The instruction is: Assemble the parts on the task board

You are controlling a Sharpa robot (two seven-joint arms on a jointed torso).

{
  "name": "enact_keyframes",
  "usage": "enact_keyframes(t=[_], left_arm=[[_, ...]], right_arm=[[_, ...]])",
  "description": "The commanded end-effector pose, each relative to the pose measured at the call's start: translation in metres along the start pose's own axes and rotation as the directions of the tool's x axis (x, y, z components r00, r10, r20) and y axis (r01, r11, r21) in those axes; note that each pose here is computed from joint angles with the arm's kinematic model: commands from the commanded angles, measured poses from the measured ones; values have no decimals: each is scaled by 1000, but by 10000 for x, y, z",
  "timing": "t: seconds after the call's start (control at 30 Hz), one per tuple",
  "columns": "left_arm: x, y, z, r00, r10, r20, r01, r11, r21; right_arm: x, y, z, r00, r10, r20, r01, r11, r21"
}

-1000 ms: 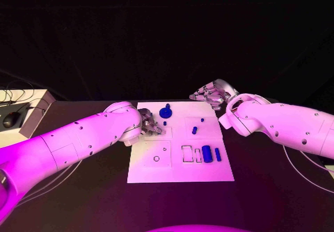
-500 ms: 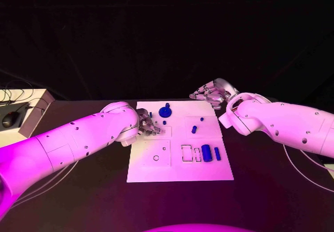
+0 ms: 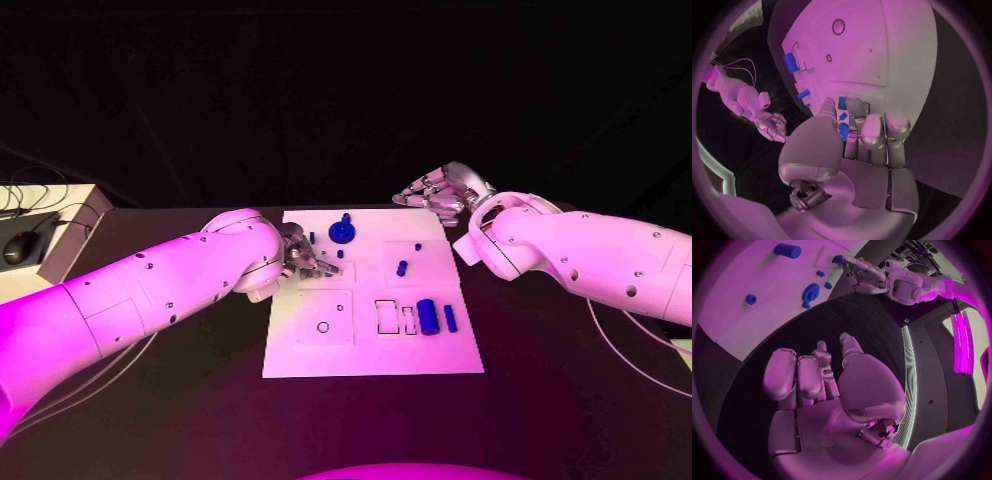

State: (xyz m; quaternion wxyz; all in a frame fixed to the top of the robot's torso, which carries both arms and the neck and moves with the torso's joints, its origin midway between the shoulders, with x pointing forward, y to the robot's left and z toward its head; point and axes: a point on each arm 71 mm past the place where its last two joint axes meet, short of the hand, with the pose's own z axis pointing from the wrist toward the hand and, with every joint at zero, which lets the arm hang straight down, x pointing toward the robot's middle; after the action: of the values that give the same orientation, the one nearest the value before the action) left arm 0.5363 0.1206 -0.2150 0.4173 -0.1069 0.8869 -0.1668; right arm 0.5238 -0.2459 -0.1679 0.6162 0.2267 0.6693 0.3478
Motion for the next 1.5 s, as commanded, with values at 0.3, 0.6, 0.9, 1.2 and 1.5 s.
enact_keyframes(t=[0.3, 0.6, 0.9, 1.2, 1.5], left_arm=[[-33, -36, -22, 998, -56, 16, 55, 997, 47], [-135, -3, -50, 991, -126, 48, 122, 990, 66], [-279, 67, -113, 978, -199, 60, 193, 977, 91], [-255, 68, -119, 981, -193, 15, 191, 978, 85], [-175, 69, -59, 983, -181, 2, 181, 982, 60]], right_arm=[[3, 7, -1, 1000, -4, -6, 4, 1000, -14], [-1, 1, -2, 1000, -4, -4, 4, 1000, -14], [-21, -14, -10, 1000, -4, 2, 4, 1000, -12], [-22, -19, -11, 1000, -4, 1, 4, 1000, -10], [-10, -20, -7, 1000, -3, -1, 3, 1000, -9]])
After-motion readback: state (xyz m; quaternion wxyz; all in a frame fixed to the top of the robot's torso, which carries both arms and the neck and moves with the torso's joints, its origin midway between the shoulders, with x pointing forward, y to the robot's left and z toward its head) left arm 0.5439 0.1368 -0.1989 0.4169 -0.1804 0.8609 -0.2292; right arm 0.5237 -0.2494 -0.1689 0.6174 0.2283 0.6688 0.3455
